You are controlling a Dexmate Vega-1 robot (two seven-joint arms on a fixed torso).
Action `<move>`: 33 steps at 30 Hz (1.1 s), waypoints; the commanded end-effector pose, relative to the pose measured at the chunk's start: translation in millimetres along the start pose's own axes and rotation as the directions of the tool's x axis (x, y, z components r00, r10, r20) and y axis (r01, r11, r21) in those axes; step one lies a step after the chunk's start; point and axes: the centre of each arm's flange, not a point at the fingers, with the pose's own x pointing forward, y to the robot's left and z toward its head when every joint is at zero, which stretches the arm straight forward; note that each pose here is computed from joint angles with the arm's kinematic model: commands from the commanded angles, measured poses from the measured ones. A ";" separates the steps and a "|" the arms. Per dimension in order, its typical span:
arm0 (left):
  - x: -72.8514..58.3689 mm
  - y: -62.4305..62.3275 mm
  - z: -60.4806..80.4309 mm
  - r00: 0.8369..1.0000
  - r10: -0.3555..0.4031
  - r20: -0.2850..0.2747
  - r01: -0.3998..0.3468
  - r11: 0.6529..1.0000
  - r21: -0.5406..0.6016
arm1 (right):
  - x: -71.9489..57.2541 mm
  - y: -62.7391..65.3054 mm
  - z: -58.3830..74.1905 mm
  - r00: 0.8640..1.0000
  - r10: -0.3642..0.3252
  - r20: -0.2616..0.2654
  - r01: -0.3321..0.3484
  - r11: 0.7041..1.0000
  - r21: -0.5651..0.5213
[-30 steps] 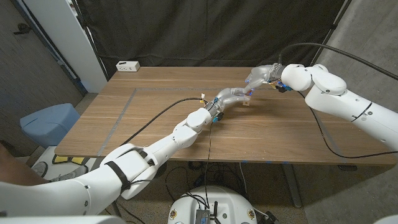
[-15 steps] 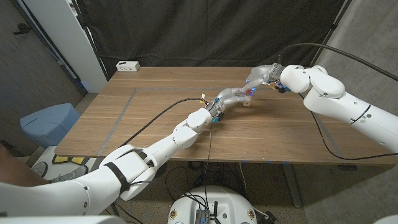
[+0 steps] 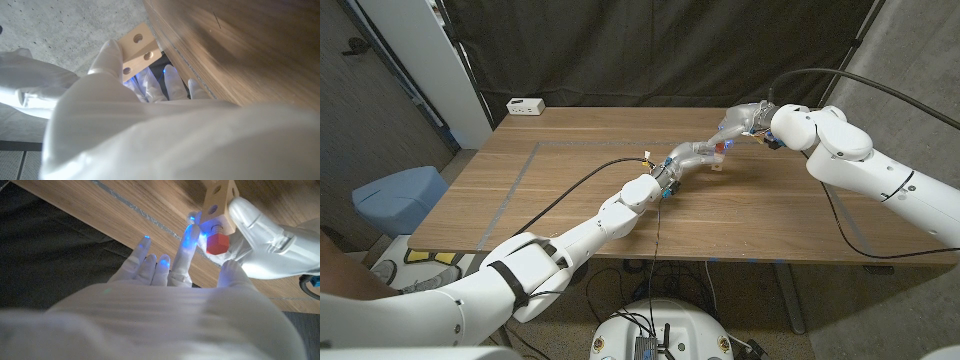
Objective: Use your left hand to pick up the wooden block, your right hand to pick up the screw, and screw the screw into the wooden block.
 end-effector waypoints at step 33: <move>3.5 0.7 -1.9 1.000 -0.008 -0.002 0.008 1.000 -0.009 | -12.4 -21.5 9.5 0.995 0.096 0.035 -0.093 0.992 -0.087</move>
